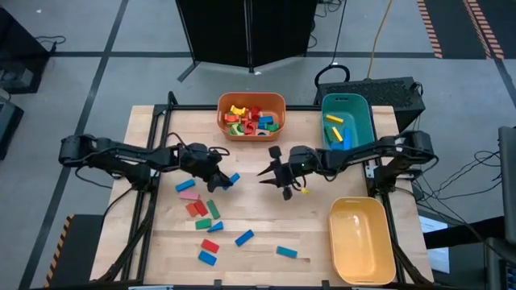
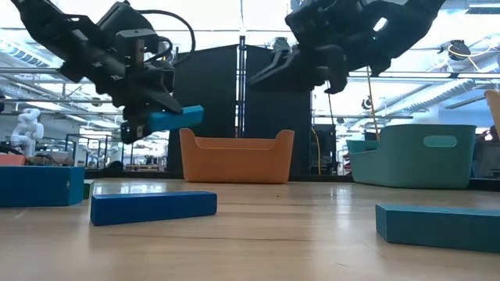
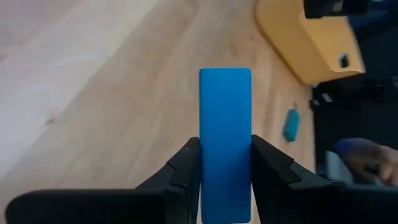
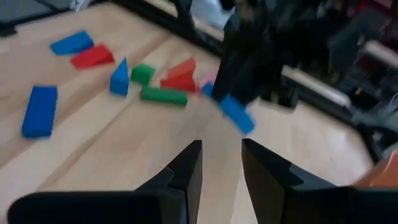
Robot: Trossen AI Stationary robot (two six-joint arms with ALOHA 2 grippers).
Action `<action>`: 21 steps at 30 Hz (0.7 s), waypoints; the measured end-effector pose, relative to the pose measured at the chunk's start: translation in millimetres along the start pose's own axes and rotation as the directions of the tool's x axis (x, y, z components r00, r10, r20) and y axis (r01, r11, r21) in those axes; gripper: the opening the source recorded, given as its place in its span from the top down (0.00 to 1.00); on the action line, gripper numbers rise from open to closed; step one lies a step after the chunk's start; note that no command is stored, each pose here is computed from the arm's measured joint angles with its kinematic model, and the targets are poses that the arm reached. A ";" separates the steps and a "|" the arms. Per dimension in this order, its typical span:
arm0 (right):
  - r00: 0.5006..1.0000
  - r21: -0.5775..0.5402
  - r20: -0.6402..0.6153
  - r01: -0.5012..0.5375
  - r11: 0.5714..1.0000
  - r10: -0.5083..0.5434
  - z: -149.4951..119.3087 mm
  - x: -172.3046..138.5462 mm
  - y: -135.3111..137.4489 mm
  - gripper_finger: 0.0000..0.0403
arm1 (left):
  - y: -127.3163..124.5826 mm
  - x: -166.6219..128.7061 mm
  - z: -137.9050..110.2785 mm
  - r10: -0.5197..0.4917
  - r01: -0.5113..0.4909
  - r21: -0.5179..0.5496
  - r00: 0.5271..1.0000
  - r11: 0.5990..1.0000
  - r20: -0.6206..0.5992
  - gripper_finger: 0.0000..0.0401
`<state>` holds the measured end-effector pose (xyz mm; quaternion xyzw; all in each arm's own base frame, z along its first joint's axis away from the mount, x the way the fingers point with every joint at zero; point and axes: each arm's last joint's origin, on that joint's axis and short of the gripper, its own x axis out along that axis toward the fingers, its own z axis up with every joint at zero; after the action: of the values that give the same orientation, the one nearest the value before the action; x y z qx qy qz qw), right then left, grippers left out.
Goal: Sort blocks by size
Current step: Put the blue rectangular block into the green bin
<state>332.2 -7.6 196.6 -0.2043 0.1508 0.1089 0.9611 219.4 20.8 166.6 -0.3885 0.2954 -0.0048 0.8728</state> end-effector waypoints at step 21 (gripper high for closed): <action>0.998 -0.078 -0.039 -0.057 0.995 0.054 -0.9 41.9 5.7 0.54 | -1.3 42.2 17.6 -0.182 0.189 0.072 0.979 0.979 -0.097 0.76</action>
<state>369.4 3.3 179.8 -0.2399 0.1695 0.1375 0.9459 263.6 21.7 155.1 -0.3781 0.2963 -0.1155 0.8694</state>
